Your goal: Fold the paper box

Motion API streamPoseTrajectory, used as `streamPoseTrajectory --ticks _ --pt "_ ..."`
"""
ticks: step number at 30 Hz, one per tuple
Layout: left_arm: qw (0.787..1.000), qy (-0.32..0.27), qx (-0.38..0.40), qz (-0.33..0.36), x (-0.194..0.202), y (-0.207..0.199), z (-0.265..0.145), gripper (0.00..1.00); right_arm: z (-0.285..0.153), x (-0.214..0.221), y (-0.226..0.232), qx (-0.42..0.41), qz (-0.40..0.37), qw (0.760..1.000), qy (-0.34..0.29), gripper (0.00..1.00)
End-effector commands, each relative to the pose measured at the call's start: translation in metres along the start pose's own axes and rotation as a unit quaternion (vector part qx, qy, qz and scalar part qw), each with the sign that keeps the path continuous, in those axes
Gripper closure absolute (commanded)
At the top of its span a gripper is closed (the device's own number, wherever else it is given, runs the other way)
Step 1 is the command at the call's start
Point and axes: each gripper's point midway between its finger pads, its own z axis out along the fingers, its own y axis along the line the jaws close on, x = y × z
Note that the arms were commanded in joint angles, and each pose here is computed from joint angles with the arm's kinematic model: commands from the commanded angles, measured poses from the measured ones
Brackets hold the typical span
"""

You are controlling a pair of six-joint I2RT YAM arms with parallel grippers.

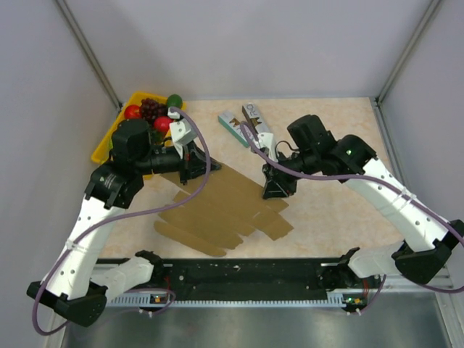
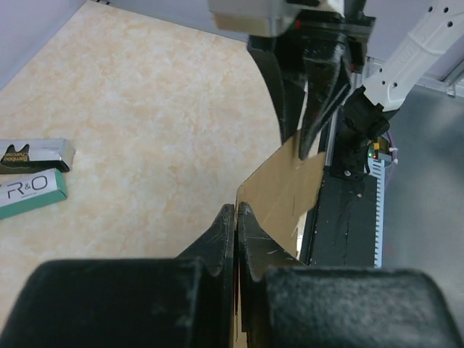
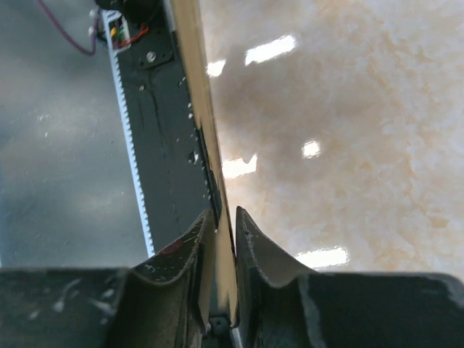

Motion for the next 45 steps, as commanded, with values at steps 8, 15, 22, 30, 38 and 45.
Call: streamPoseTrajectory --ticks 8,15,22,30,38,45 --pt "0.998 -0.030 -0.004 0.057 -0.014 -0.010 -0.006 1.00 -0.001 -0.086 -0.012 0.015 -0.015 0.993 -0.119 0.73" --pt "0.998 -0.042 -0.011 0.053 -0.016 -0.010 -0.006 1.00 0.013 -0.100 0.008 -0.062 -0.031 0.988 -0.138 0.75" --pt "0.996 -0.069 -0.050 -0.009 -0.026 -0.005 -0.010 0.74 0.015 -0.098 0.010 -0.050 -0.039 0.985 -0.158 1.00" --pt "0.992 -0.072 -0.090 -0.058 -0.045 -0.009 -0.033 0.45 0.003 -0.075 0.024 -0.056 -0.095 0.980 -0.166 1.00" --pt "0.993 -0.007 -0.120 0.017 -0.037 0.018 -0.036 0.72 -0.008 -0.082 0.031 -0.056 -0.112 0.976 -0.176 1.00" --pt "0.998 0.005 -0.014 0.054 -0.024 -0.005 -0.022 0.70 -0.009 -0.084 0.035 -0.069 -0.113 0.976 -0.174 1.00"
